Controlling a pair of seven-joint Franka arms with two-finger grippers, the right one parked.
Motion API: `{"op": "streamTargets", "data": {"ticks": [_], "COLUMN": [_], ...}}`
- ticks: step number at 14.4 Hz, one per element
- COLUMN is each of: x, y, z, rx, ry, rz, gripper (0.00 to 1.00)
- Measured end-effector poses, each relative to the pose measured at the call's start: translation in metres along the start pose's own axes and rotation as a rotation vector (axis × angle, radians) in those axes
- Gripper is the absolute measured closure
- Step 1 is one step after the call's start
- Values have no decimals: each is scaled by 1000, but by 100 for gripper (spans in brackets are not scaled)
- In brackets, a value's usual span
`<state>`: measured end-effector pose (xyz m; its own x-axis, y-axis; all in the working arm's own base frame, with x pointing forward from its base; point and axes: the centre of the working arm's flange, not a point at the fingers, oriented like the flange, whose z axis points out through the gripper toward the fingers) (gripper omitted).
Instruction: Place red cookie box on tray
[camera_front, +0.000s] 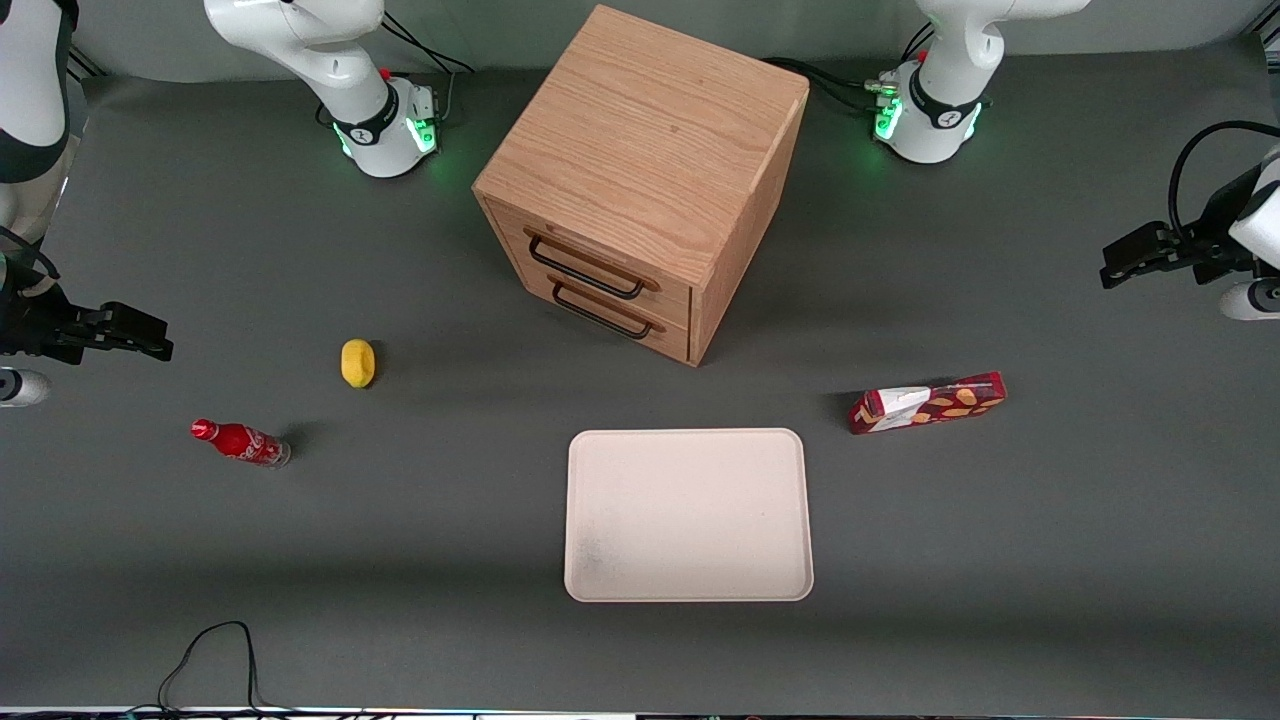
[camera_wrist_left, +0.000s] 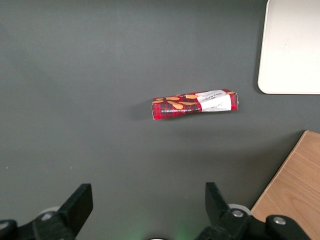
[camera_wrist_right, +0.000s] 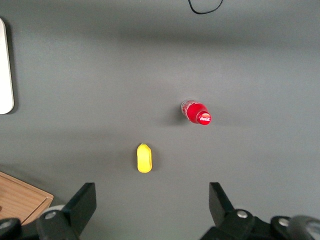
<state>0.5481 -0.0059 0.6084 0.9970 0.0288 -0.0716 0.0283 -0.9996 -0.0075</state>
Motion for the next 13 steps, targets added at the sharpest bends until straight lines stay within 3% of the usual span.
{"op": "streamTargets", "data": {"ticks": [13], "x": [0], "y": [6], "z": [1], "rx": [0], "ry": [-5], "rz": [11], "gripper": [0]}}
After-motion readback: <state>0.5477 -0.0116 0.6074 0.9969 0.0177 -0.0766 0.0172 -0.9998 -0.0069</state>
